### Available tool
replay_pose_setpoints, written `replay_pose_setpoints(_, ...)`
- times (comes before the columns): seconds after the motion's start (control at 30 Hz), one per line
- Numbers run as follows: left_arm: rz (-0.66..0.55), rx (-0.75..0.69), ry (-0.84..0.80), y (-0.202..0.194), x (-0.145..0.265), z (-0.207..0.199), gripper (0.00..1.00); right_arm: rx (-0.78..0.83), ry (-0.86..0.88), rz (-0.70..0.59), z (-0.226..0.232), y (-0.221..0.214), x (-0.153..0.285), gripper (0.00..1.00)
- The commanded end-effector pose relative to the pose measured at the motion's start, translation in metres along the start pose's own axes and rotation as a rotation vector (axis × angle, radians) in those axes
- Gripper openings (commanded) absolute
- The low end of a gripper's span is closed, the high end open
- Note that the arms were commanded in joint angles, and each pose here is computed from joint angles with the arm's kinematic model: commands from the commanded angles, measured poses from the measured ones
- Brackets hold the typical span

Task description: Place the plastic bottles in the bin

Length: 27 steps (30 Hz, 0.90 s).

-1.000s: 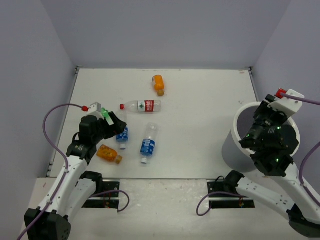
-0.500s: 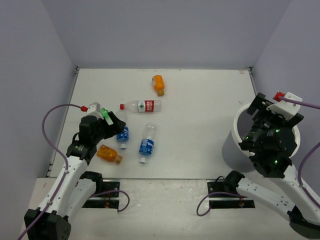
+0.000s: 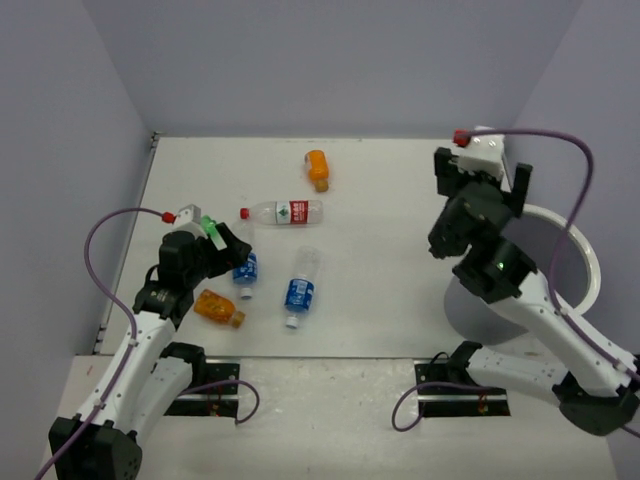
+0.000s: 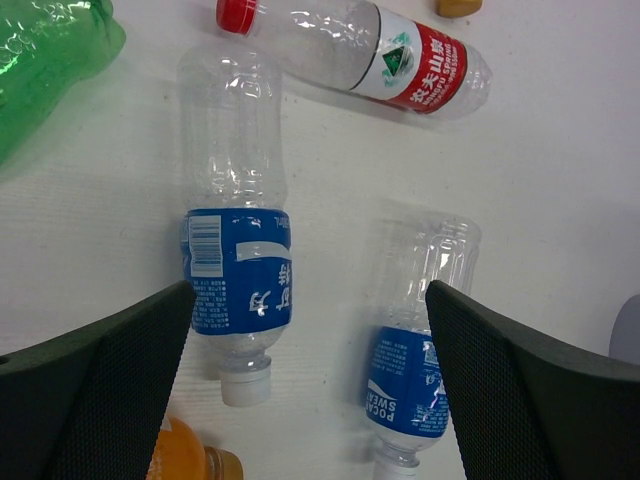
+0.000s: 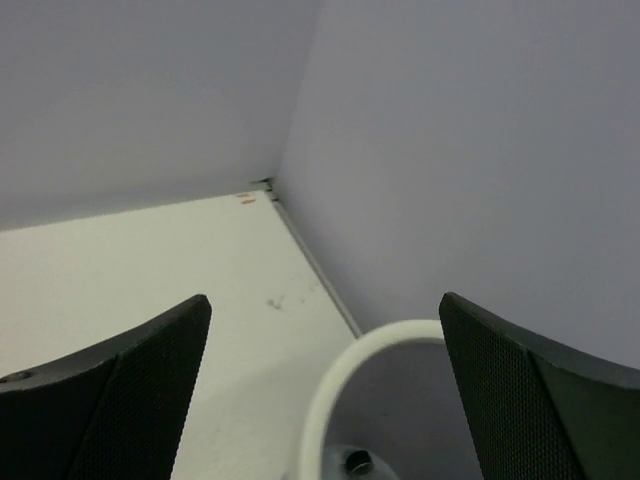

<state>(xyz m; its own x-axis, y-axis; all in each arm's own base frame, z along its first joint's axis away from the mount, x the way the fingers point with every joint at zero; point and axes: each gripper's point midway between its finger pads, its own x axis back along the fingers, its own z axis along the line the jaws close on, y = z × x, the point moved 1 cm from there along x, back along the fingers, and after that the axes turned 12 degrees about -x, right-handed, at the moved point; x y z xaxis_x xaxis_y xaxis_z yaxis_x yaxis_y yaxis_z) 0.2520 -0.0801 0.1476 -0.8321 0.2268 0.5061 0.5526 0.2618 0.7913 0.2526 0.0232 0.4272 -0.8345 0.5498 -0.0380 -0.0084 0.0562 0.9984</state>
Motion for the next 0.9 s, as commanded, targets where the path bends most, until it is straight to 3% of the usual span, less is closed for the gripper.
replay_pose_setpoints(0.0,-0.025,-0.027,-0.011,0.005,-0.001,-0.002,1.00,0.032,0.805,0.275,0.134,-0.024,0.047,0.99)
replay_pose_setpoints(0.07,-0.024,-0.027,-0.011,0.005,-0.001,-0.002,1.00,0.022,1.068,0.312,0.174,-0.028,0.079,0.99)
replay_pose_setpoints(0.17,-0.025,-0.028,-0.009,0.005,-0.001,-0.002,1.00,-0.043,1.163,0.465,0.201,-0.048,0.101,0.99)
replay_pose_setpoints(0.37,-0.016,-0.025,-0.013,0.003,-0.002,-0.002,1.00,-0.074,1.044,0.803,0.226,-0.155,0.129,0.99)
replay_pose_setpoints(0.47,-0.010,-0.024,-0.013,0.002,-0.003,-0.002,1.00,-0.093,0.997,0.880,0.235,-0.189,0.153,0.99)
replay_pose_setpoints(0.67,-0.011,-0.022,-0.015,0.002,-0.003,-0.002,1.00,-0.177,1.024,0.942,0.283,-0.228,0.218,0.99)
replay_pose_setpoints(0.77,-0.009,-0.024,-0.019,0.001,-0.002,-0.003,1.00,-0.257,0.979,0.961,0.305,-0.242,0.223,0.99)
replay_pose_setpoints(0.87,-0.015,-0.024,-0.026,0.002,-0.001,-0.004,1.00,-0.301,0.752,0.952,0.314,-0.277,0.203,0.99)
